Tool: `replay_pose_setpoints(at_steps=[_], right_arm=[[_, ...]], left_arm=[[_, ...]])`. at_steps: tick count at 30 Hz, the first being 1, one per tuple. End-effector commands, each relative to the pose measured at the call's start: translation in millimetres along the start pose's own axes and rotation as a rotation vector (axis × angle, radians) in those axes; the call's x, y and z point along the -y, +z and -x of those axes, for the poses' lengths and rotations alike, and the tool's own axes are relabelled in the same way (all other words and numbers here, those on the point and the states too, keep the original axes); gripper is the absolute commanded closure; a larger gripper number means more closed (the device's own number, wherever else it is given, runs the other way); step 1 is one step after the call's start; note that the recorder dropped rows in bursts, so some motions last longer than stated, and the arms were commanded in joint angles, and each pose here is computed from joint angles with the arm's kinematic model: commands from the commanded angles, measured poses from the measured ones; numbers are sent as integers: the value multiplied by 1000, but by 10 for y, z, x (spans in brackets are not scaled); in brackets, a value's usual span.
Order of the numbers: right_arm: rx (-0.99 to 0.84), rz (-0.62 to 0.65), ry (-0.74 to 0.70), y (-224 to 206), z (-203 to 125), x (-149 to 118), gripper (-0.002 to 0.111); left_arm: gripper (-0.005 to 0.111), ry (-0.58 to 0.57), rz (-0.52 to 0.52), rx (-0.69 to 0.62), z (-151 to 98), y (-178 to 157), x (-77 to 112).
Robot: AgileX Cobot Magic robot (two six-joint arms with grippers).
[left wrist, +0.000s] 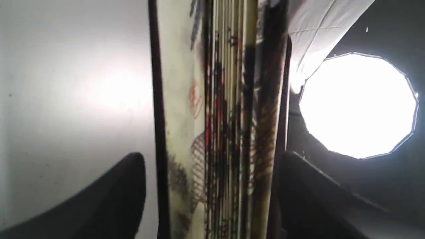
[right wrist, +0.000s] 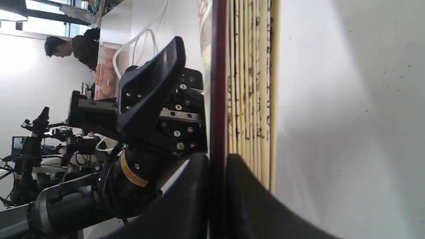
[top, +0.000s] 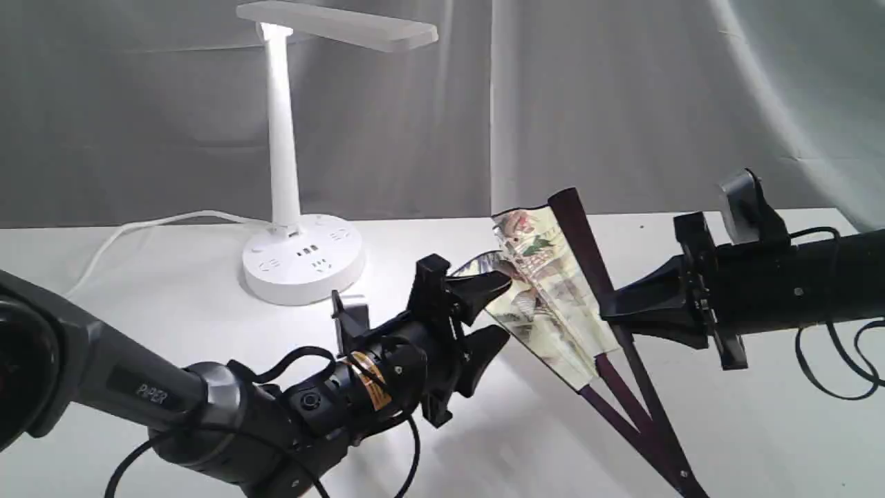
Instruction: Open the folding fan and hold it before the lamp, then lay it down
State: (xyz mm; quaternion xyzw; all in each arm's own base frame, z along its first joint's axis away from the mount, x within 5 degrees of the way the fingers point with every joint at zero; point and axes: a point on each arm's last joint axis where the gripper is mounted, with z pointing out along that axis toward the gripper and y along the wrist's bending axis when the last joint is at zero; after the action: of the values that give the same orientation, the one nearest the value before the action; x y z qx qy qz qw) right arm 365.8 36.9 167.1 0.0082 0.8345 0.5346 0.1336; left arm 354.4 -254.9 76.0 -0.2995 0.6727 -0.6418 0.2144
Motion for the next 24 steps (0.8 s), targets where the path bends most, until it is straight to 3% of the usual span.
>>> replay_pose_setpoints(at_steps=[1,8,16,21,24], right_arm=[[8,24,-13,-15,-1,-49,108],[6,25,-14,-9,-3,-52,108],[-35,29,-31,110,-47,-109,108],[-22,30,-26,84,-33,-99,108],[-26,31,-27,97,-38,-106,108]], left_arm=[[48,5,-16,40,24,7,19],[48,7,21,72,57,12,-35],[50,-54,-58,55,85,110,-87],[73,-53,-85,53,98,105,-61],[80,-49,-85,53,98,105,-61]])
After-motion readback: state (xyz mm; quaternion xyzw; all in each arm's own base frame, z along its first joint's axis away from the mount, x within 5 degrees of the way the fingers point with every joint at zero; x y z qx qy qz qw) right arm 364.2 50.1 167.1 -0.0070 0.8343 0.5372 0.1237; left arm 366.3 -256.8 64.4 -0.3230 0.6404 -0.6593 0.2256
